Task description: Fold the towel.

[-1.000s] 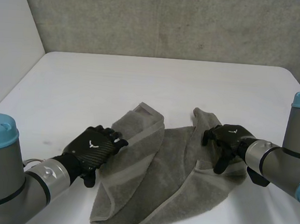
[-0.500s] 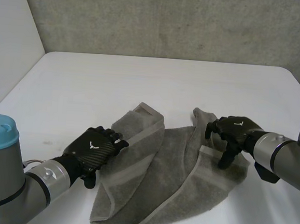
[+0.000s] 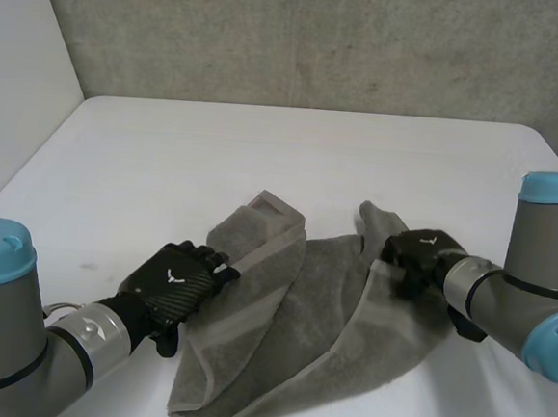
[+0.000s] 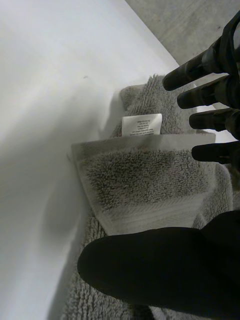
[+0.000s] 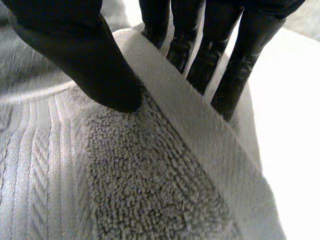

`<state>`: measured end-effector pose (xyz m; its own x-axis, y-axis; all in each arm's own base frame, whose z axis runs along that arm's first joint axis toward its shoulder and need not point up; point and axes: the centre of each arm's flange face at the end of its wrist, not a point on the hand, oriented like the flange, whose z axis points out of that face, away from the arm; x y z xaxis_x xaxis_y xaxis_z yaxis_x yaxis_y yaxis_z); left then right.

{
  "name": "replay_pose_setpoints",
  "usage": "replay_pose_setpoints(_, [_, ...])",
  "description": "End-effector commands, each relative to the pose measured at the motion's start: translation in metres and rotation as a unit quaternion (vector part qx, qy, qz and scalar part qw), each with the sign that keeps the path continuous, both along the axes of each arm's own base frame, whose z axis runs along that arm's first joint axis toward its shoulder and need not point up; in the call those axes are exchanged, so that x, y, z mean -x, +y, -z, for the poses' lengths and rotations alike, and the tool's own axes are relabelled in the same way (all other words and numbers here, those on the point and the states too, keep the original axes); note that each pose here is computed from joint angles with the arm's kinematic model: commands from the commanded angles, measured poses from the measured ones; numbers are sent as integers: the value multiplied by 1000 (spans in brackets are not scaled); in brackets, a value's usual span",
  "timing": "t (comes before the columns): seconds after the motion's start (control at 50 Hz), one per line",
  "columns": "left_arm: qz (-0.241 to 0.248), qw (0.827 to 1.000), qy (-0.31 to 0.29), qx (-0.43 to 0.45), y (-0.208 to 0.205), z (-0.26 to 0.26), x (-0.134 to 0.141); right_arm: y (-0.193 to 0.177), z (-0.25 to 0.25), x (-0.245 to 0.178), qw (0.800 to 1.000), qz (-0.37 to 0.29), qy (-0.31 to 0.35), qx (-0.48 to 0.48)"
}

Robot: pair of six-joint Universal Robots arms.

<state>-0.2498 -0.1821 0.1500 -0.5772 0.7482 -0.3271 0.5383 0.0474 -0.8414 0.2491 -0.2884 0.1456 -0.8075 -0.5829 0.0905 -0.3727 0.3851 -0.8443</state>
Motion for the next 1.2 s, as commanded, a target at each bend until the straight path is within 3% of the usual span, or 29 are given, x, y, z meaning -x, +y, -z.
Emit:
replay_pose_setpoints(0.02, [2,1000,-3,-8,5,3,-1,-1,-52,5,994,34,-82,61])
replay_pose_setpoints(0.22, [3,1000,4,10,2,4,0,-13,-51,38,992,79,-78,67])
replay_pose_setpoints(0.46, [7,1000,12,26,-5,11,5,-4,-40,36,994,60,-79,49])
replay_pose_setpoints(0.72, [60,998,22,-1,12,20,17,-6,-38,36,994,58,-76,57])
replay_pose_setpoints(1.2, [79,996,33,0,15,19,28,-8,-32,36,995,53,-59,63])
